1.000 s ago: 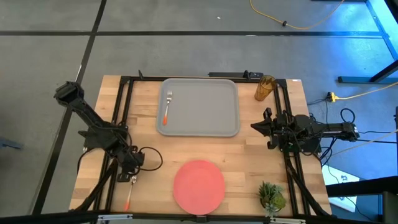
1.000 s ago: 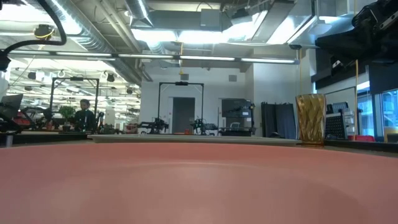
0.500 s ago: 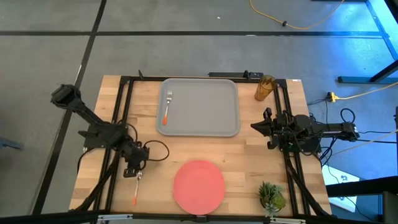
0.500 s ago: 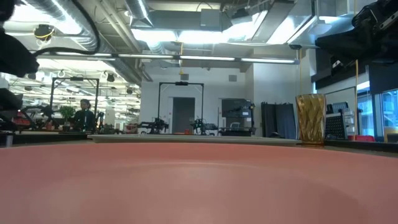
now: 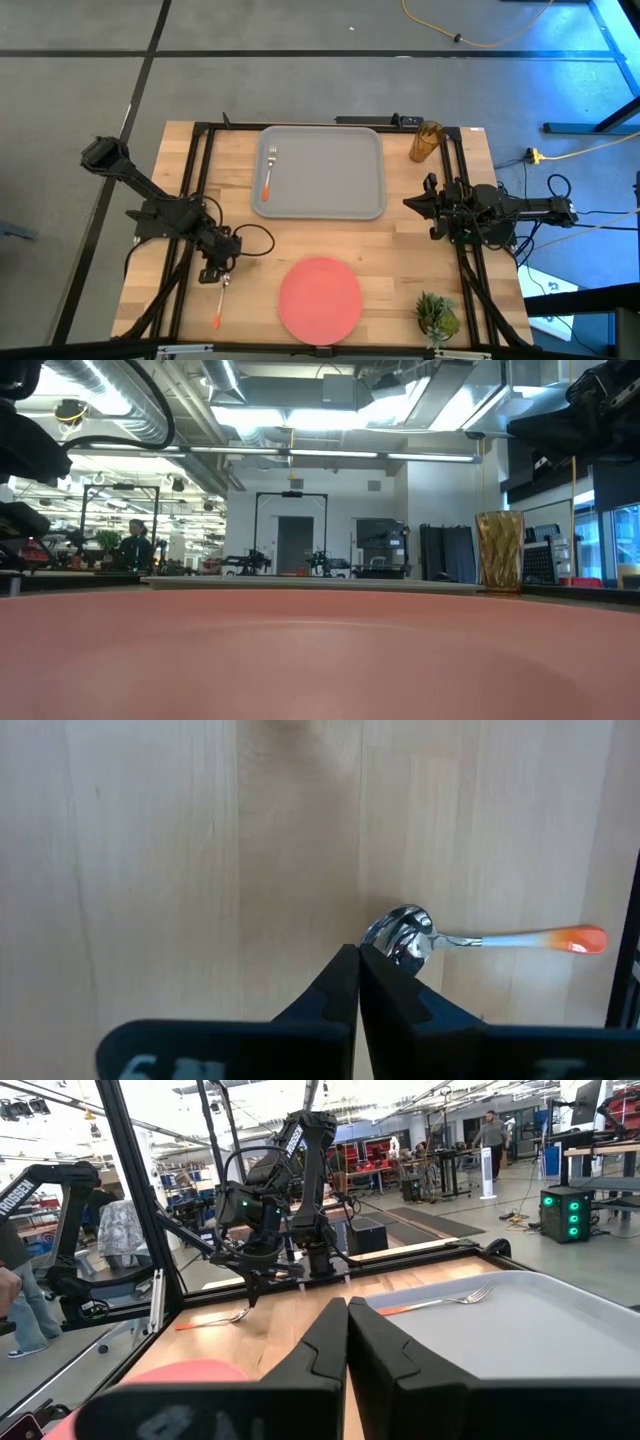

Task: Pick and place plate/cup/fork/spoon on tray
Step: Put the orange spoon on the gray tray to the right side of the orange fork

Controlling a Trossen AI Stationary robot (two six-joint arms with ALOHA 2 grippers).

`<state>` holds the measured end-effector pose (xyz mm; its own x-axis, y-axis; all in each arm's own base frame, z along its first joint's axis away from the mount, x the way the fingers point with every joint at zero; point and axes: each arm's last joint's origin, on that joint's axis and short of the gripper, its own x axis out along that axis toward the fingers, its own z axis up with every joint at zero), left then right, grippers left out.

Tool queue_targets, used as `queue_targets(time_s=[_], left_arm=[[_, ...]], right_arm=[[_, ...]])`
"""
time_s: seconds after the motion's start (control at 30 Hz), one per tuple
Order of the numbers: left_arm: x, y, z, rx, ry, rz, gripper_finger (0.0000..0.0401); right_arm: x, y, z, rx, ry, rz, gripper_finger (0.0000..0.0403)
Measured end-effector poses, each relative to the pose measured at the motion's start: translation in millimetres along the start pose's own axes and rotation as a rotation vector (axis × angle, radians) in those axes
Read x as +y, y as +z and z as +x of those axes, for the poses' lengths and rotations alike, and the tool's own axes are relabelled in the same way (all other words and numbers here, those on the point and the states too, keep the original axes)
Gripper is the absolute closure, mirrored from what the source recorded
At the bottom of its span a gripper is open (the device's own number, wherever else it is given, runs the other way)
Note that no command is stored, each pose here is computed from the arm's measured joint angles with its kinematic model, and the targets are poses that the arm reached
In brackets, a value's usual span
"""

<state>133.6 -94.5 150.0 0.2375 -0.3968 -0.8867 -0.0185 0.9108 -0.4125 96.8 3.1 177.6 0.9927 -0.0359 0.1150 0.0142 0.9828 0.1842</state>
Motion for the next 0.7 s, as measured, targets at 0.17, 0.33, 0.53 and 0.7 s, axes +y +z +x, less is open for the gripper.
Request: queue_targets(time_s=[0.17,0.33,0.53,0.7], left_arm=[[0.7,-1.0,-0.1,0.011,0.008,-0.003,0.0392],[1.8,-1.1,-0.3,0.016,0.014,-0.014,0.0376],[4.2,1.0,-0.9,0.008,0.017,-0.035,0.0360],[3.9,0.9,-1.4,0.050,-0.039,-0.045,0.0358]], right_arm=[[0.0,0.0,0.0,0.000,0.000,0.000,0.0391],[0.0,0.0,0.0,0.000,0.000,0.000,0.0391],[0.0,0.0,0.0,0.000,0.000,0.000,0.0391],[0.0,0.0,0.0,0.000,0.000,0.000,0.0391]])
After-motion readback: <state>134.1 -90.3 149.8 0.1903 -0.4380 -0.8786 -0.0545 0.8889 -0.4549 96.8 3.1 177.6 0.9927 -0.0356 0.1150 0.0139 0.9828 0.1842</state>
